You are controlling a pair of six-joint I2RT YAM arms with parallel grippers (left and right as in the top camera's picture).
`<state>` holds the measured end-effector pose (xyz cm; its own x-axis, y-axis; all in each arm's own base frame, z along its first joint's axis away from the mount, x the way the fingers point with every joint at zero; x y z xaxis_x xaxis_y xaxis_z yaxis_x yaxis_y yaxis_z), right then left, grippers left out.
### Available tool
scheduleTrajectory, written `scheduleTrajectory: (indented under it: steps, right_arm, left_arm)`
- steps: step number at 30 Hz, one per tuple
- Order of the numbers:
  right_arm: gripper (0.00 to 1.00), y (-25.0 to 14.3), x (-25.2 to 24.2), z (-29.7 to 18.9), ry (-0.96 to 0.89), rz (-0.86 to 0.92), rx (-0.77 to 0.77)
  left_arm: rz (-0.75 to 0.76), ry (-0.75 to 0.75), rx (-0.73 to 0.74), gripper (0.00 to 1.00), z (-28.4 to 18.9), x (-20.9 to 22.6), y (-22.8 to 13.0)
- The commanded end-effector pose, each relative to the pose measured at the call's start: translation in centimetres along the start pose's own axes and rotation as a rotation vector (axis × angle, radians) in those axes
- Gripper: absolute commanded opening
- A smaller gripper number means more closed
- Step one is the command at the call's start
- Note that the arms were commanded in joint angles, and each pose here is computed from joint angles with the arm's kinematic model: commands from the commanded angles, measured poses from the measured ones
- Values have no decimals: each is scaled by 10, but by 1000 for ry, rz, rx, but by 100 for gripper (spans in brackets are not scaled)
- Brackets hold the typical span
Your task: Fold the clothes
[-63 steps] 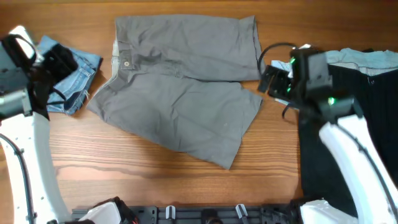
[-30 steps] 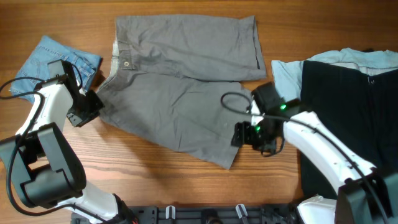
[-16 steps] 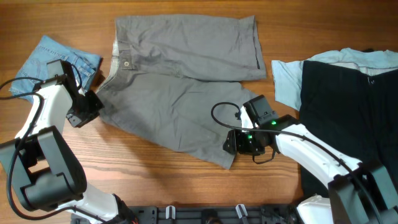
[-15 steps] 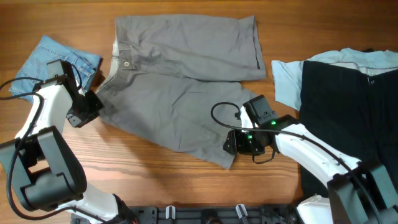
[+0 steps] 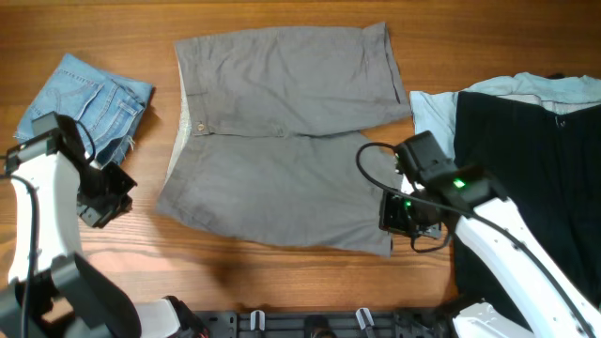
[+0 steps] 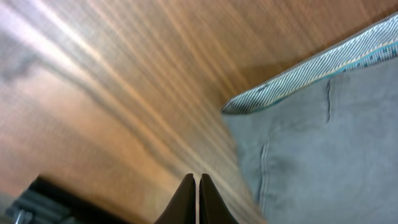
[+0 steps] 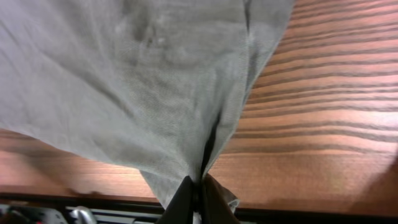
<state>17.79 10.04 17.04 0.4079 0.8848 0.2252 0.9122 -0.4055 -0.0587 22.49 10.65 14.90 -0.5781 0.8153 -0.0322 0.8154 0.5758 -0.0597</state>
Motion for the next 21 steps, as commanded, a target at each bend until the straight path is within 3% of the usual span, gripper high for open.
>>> scheduleTrajectory:
  steps: [1, 3, 7, 8, 10, 15, 21]
  right_arm:
    - [61, -2, -10, -8, -44, 60, -40]
    - [85, 9, -16, -9, -98, 69, -129]
    - [89, 28, -13, -13, -104, 67, -259]
    - [88, 32, -11, -13, -82, 78, -269]
    - [89, 31, -12, -9, -64, 105, -208]
    - [90, 3, -11, 32, -14, 54, 120]
    - [94, -13, -28, 58, -56, 46, 228]
  left_arm:
    - [-35, -11, -91, 4, -25, 6, -8]
    - [-3, -92, -146, 15, -36, -6, -11]
    - [102, -120, -184, 38, -38, -22, -7]
    - [128, -121, -182, 49, -36, -28, -7]
    - [142, -117, -150, 62, -28, -36, -11]
    - [85, -105, -63, 62, 25, -31, -20]
    - [78, -117, -56, 56, 72, -33, -10]
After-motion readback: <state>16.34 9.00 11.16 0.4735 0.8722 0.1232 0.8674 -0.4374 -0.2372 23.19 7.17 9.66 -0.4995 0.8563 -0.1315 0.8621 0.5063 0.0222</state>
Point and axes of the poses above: each gripper's point midway between its finger pads, its own z axis out along the fingers, its own x axis along the line the jaws close on, y = z × x, the point moved 6 cm from there along -z, back along the fingers, and after that the axes turned 13 degrees about z, right-handed, at the moved point
